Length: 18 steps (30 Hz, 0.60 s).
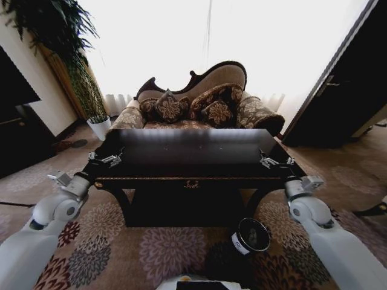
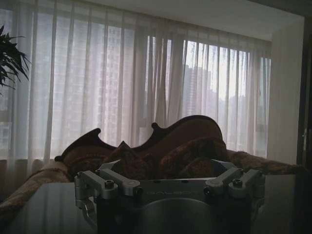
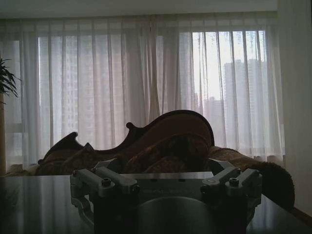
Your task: Move to the front of the table and place the trash on the table into the trash bin.
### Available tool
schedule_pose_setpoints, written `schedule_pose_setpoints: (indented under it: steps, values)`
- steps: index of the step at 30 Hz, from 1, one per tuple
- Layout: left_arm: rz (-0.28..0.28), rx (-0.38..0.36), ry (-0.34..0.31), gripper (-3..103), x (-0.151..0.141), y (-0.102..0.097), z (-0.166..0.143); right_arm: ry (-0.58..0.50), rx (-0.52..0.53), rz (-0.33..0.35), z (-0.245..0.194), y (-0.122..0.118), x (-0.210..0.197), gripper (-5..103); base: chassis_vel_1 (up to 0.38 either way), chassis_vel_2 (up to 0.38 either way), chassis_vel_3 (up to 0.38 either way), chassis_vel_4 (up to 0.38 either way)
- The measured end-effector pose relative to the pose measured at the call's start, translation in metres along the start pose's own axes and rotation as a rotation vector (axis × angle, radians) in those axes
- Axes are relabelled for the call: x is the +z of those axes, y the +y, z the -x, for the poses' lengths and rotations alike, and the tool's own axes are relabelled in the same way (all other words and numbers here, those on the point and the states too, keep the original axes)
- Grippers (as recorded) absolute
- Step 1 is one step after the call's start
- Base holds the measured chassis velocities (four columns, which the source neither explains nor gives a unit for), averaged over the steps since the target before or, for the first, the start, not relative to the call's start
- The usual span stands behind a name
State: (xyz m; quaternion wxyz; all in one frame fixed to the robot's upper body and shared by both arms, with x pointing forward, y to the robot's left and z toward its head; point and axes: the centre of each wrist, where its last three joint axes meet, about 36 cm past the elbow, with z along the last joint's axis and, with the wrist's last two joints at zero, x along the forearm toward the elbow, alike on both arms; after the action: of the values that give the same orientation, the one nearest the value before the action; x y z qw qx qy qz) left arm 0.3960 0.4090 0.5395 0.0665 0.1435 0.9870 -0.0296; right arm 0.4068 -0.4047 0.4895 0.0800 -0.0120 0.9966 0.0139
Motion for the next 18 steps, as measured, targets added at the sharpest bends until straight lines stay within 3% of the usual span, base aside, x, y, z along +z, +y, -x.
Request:
schedule_pose_setpoints:
  steps: [18]
  values:
    - [0.0, 0.0, 0.0, 100, 0.0, 0.0, 0.0, 0.0, 0.0, 0.0, 0.0, 0.0, 0.0, 100, 0.082, -0.07, -0.072, 0.072]
